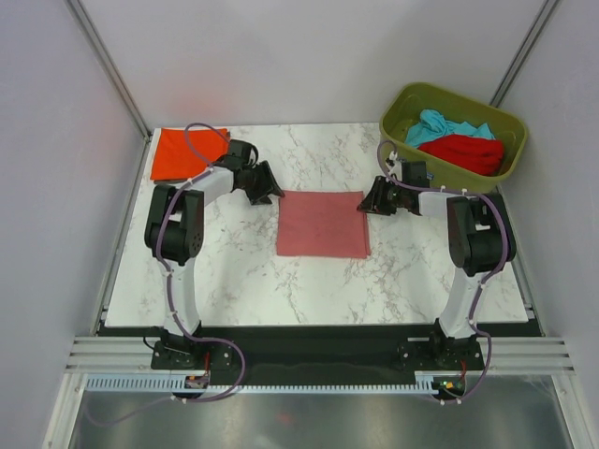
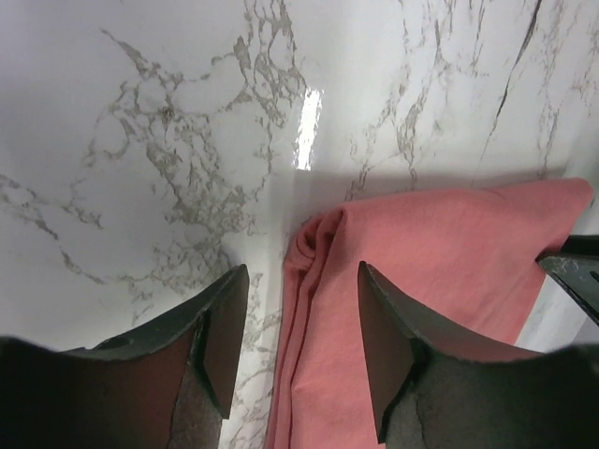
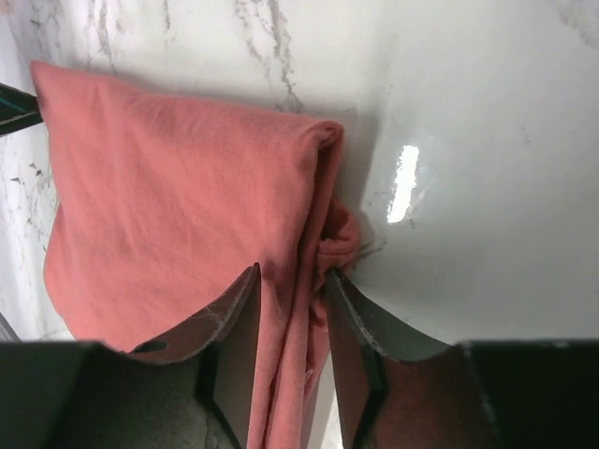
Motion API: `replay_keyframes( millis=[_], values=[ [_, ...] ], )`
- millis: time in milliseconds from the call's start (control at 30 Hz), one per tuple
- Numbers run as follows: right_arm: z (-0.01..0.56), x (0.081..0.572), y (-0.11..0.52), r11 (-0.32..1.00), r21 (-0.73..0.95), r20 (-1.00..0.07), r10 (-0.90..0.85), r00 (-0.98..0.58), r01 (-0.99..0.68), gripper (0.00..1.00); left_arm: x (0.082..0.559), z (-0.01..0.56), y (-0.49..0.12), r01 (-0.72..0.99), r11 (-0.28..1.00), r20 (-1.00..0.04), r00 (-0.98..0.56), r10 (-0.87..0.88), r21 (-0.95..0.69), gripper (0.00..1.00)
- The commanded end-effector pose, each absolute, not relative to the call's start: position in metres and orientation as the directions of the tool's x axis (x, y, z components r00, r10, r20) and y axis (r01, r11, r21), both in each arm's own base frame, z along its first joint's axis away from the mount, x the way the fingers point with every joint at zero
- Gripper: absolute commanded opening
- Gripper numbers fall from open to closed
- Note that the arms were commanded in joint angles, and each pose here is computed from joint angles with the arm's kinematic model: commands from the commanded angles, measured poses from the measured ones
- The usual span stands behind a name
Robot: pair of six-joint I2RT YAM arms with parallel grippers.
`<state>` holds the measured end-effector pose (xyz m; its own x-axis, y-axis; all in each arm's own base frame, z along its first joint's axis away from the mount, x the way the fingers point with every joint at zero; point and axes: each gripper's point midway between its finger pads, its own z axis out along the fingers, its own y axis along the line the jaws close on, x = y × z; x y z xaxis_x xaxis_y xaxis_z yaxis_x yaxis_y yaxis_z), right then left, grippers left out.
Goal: Fold and stack the t-shirts
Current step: Fold the tshirt
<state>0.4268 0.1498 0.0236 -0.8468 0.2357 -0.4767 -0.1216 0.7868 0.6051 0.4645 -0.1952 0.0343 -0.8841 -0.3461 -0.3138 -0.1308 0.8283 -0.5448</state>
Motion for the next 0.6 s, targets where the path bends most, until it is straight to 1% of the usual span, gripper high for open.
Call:
replay_keyframes(
  millis=[0,67,167,233,267,333,367,433,567],
  values=[
    [0.031,0.43,0.15,0.785,0.6,-0.505,0.219,-0.835,-0.157,0.43,0.454,0.067,-0.203,0.015,0.8,-0.358,-0.899,-0.251,-0.599,0.58],
    [0.044,0.429,0.152,0.774,0.611,-0.513,0.227,-0.828,-0.166,0.49,0.445,0.062,-0.206,0.032,0.79,-0.341,-0.912,-0.227,-0.612,0.59],
    [0.057,0.423,0.152,0.769,0.616,-0.521,0.234,-0.821,-0.171,0.54,0.431,0.053,-0.203,0.037,0.794,-0.327,-0.922,-0.208,-0.607,0.59],
    [0.071,0.419,0.151,0.769,0.614,-0.539,0.24,-0.807,-0.181,0.56,0.428,0.05,-0.202,0.059,0.795,-0.35,-0.915,-0.199,-0.604,0.59],
    [0.071,0.415,0.15,0.772,0.611,-0.537,0.241,-0.808,-0.175,0.58,0.419,0.043,-0.199,0.054,0.799,-0.341,-0.92,-0.193,-0.599,0.59],
    [0.085,0.412,0.15,0.769,0.609,-0.559,0.243,-0.792,-0.194,0.61,0.418,0.039,-0.197,0.07,0.804,-0.36,-0.914,-0.185,-0.59,0.59],
    [0.085,0.406,0.151,0.766,0.613,-0.555,0.243,-0.795,-0.194,0.62,0.414,0.033,-0.195,0.064,0.811,-0.354,-0.918,-0.181,-0.581,0.59],
    [0.092,0.399,0.151,0.761,0.617,-0.561,0.247,-0.79,-0.2,0.64,0.415,0.027,-0.195,0.074,0.814,-0.364,-0.915,-0.175,-0.576,0.59],
    [0.1,0.382,0.148,0.763,0.616,-0.57,0.262,-0.779,-0.194,0.65,0.423,0.017,-0.194,0.062,0.823,-0.363,-0.914,-0.18,-0.565,0.59]
  ],
)
